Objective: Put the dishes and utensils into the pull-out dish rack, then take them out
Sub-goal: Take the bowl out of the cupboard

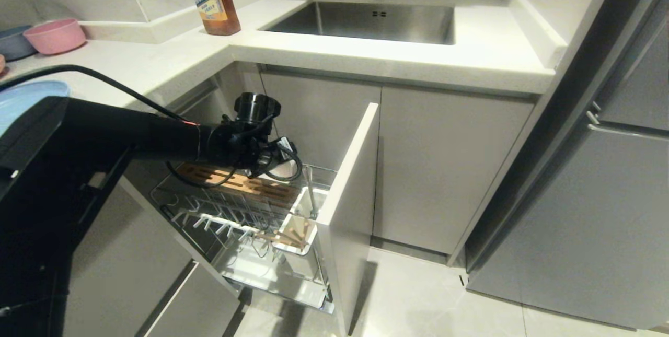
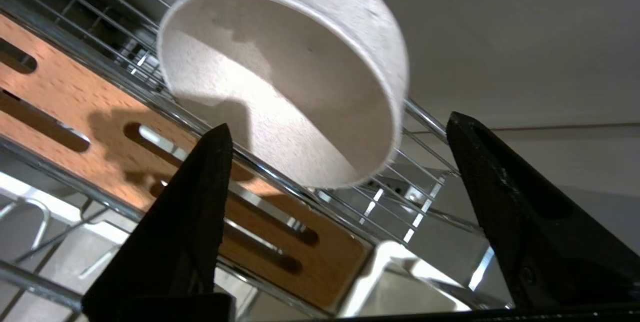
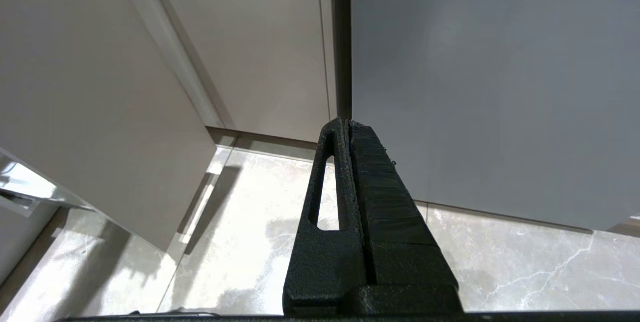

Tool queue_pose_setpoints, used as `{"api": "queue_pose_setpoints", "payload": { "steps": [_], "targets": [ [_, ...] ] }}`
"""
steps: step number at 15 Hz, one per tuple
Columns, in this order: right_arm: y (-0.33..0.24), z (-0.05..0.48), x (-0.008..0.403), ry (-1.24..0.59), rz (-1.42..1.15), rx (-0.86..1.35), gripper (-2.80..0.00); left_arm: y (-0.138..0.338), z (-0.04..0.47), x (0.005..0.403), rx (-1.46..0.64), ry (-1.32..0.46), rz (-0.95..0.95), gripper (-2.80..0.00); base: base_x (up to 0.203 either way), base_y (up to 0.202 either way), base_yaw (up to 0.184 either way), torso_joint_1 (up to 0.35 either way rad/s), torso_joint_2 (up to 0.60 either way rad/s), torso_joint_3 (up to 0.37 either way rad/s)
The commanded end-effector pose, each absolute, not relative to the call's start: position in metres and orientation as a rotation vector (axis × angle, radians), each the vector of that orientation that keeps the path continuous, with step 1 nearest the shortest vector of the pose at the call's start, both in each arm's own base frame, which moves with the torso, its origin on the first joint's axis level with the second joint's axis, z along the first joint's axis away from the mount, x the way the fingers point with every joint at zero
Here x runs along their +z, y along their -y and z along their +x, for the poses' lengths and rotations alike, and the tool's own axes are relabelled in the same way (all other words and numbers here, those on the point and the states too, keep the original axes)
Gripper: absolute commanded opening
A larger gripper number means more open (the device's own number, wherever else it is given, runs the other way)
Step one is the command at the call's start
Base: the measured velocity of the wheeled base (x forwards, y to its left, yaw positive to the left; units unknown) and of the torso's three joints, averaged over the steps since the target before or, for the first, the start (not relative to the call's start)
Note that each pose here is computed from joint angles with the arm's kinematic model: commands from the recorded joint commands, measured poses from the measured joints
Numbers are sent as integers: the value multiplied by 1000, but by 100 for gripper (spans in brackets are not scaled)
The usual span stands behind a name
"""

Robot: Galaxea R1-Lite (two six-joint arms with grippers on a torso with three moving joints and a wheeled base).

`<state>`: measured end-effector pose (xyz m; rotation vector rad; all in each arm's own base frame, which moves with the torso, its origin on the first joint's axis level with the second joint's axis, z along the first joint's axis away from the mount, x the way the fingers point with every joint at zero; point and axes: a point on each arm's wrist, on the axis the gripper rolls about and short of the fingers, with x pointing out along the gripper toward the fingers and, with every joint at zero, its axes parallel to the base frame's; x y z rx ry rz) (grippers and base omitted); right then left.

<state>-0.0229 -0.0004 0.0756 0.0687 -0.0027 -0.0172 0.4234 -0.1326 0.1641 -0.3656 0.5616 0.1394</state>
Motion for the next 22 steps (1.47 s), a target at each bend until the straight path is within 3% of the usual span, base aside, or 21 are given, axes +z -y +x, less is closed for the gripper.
{"api": "queue_pose_setpoints", "payload": {
  "steps": [1,21,22],
  "targets": [
    [0,-23,76,2,69,-17,-280,130,428,156,151,-570,-360,0,0,0,0,0,0,0],
    [0,-23,76,2,69,-17,-280,137,457,150,71,-509,-302,0,0,0,0,0,0,0],
    [0,-23,76,2,69,-17,-280,137,457,149,69,-511,-288,-280,0,0,0,0,0,0]
  ]
}}
